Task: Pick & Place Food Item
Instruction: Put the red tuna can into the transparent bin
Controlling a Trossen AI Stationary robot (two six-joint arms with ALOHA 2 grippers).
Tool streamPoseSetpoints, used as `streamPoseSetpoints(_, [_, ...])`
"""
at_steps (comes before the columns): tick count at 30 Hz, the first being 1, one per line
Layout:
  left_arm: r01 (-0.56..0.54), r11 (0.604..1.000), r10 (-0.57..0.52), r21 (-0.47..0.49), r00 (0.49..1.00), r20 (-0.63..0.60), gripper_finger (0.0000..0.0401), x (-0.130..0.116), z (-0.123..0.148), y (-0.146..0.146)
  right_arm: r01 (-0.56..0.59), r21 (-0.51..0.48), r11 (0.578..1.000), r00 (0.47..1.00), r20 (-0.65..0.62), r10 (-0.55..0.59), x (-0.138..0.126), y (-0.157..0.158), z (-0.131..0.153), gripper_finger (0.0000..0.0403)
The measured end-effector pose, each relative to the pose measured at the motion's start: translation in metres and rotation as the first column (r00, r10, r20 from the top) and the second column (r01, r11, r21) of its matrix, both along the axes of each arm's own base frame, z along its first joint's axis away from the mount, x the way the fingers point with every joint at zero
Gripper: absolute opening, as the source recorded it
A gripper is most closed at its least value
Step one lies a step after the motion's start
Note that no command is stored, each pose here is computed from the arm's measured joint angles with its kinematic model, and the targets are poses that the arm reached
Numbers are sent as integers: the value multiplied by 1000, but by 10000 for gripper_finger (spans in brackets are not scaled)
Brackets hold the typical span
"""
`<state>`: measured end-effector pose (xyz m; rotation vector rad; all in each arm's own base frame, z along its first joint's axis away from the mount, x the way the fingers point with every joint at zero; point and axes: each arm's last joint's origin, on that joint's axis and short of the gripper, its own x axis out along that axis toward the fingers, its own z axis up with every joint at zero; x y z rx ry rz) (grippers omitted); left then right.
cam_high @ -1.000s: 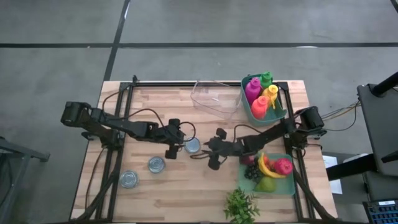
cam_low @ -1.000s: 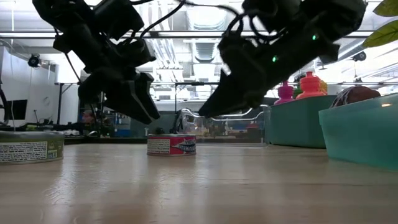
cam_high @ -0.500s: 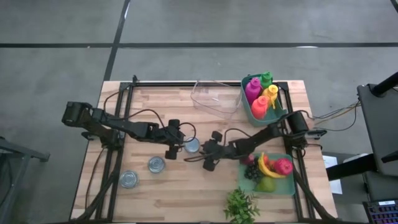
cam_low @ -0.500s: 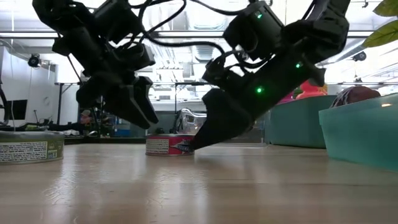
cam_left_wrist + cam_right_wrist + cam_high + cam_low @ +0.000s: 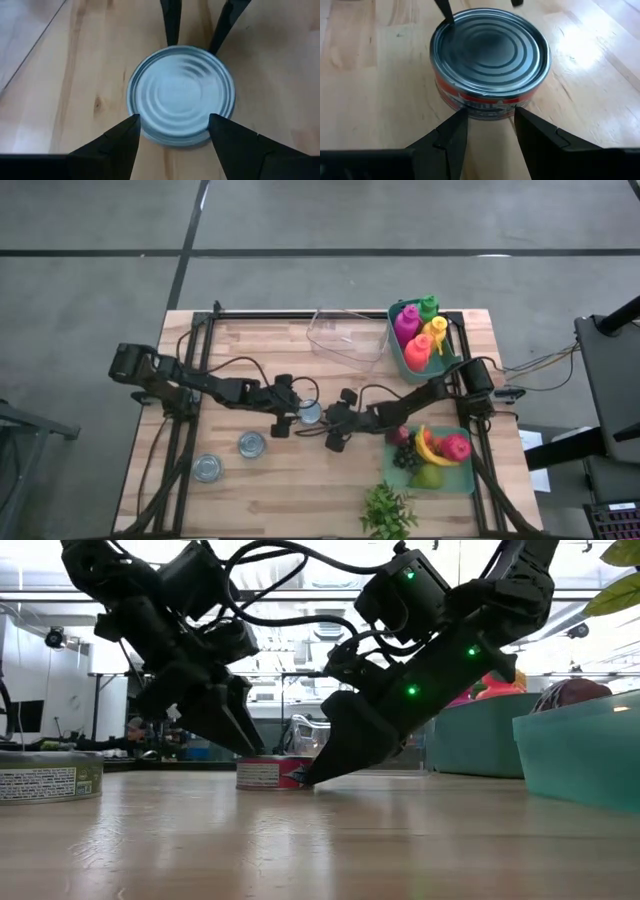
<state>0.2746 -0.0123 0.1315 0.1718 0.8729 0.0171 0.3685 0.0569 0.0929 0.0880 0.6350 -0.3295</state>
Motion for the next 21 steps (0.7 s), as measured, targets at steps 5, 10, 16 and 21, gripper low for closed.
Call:
streamPoseSetpoints(5, [32,999,-31,-38,999,28,245,6,-6,-2,-1,2,1000,1000,8,1,0,0,1,157])
streamPoseSetpoints(10, [40,998,-38,-46,999,25,245,7,-10,-2,-5,1,1000,1000,10,5,1,0,1,157])
streamPoseSetpoints(16, [37,999,-36,-29,999,40,245,4,2,-2,-2,2,1000,1000,19,2,2,0,2,157])
streamPoseSetpoints(21, [33,999,-29,-22,987,158,245,2,34,-1,-3,2,1000,1000,16,3,2,0,2,157])
